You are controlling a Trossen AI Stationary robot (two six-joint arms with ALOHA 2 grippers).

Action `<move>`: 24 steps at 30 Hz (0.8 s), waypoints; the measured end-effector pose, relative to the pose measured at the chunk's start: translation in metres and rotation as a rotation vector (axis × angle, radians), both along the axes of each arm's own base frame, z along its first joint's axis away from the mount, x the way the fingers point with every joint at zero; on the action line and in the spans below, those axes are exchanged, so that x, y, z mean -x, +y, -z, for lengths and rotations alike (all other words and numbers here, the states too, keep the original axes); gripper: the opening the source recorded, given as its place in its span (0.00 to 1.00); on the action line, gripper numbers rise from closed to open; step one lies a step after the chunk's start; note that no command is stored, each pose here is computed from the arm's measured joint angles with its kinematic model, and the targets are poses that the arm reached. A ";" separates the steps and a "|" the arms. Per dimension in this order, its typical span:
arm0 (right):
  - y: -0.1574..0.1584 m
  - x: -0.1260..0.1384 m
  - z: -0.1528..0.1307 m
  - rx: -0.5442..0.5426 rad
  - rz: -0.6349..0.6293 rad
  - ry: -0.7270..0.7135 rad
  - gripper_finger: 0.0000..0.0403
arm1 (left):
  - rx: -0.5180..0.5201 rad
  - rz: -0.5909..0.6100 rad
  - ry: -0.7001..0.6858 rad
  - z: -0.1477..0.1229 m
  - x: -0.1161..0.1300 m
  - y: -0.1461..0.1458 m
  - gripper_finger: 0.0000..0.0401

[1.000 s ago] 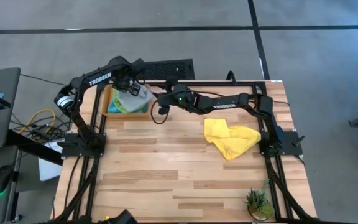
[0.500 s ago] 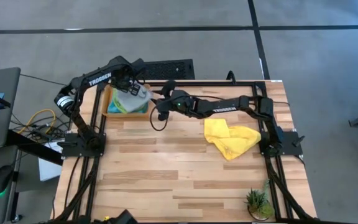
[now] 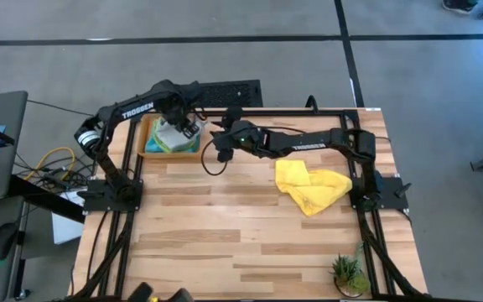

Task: Fold microfiber towels
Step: Put the gray microfiber cloth into the orange bin

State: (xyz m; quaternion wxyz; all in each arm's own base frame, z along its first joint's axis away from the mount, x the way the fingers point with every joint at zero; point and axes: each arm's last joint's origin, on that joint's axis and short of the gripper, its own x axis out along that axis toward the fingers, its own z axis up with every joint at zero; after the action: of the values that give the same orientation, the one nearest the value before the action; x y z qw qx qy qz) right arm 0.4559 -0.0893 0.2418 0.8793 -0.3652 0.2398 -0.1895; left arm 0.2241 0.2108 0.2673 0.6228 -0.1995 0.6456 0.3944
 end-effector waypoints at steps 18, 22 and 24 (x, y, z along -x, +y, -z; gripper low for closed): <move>0.016 0.042 -0.053 -0.125 0.017 0.075 0.43 | 0.079 0.119 0.058 0.039 -0.018 0.018 0.27; 0.018 0.054 -0.067 -0.161 0.033 0.063 0.43 | 0.050 0.146 0.043 0.046 -0.021 0.025 0.27; 0.019 0.061 -0.073 -0.179 0.041 0.075 0.43 | 0.008 0.155 0.052 0.049 -0.022 0.029 0.27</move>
State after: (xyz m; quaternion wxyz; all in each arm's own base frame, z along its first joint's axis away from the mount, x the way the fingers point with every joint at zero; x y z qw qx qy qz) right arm 0.3953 -0.0704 0.3144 0.8948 -0.2869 0.2959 -0.1715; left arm 0.2456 0.2401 0.2186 0.6336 -0.1410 0.6768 0.3473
